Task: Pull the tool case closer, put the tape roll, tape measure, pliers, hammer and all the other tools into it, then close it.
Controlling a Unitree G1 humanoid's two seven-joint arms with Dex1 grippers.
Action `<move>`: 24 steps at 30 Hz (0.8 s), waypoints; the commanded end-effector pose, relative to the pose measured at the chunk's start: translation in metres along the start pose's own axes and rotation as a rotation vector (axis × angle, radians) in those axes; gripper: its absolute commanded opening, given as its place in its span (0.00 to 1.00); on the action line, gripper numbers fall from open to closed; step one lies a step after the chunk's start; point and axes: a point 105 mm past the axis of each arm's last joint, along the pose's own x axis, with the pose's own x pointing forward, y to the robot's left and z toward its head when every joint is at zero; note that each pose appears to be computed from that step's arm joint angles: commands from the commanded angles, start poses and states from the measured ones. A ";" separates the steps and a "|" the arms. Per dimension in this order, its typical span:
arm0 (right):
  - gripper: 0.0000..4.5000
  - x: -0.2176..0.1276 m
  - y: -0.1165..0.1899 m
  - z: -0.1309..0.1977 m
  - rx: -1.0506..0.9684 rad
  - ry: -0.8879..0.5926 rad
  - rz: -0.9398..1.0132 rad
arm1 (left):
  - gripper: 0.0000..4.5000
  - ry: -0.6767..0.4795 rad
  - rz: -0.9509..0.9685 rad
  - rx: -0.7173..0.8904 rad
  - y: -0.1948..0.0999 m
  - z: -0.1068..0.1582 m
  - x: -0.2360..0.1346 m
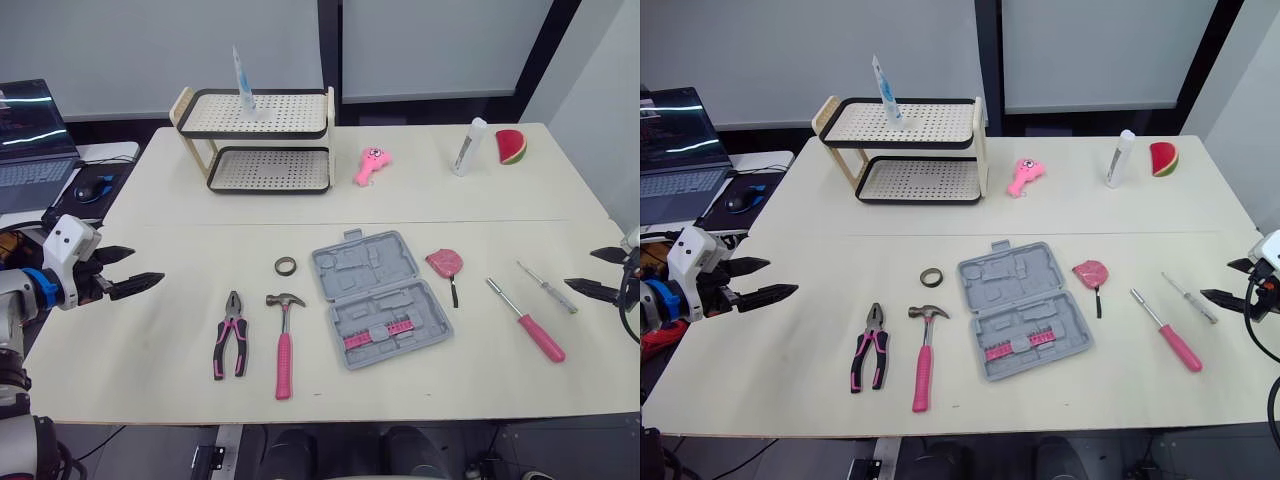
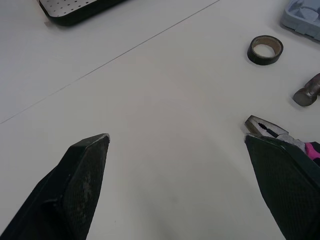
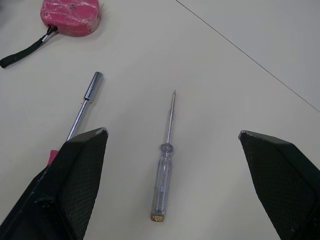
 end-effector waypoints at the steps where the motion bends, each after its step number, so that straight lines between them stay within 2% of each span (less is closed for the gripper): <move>1: 0.99 -0.008 -0.008 0.009 -0.032 -0.011 -0.026 | 1.00 -0.012 0.021 0.017 0.004 0.007 -0.001; 7: 0.99 -0.005 -0.006 0.013 -0.037 -0.017 -0.015 | 1.00 -0.024 0.036 0.006 0.009 0.013 0.001; 24: 0.99 -0.004 -0.005 0.015 -0.053 -0.004 -0.003 | 1.00 -0.009 -0.003 -0.018 0.004 0.010 0.002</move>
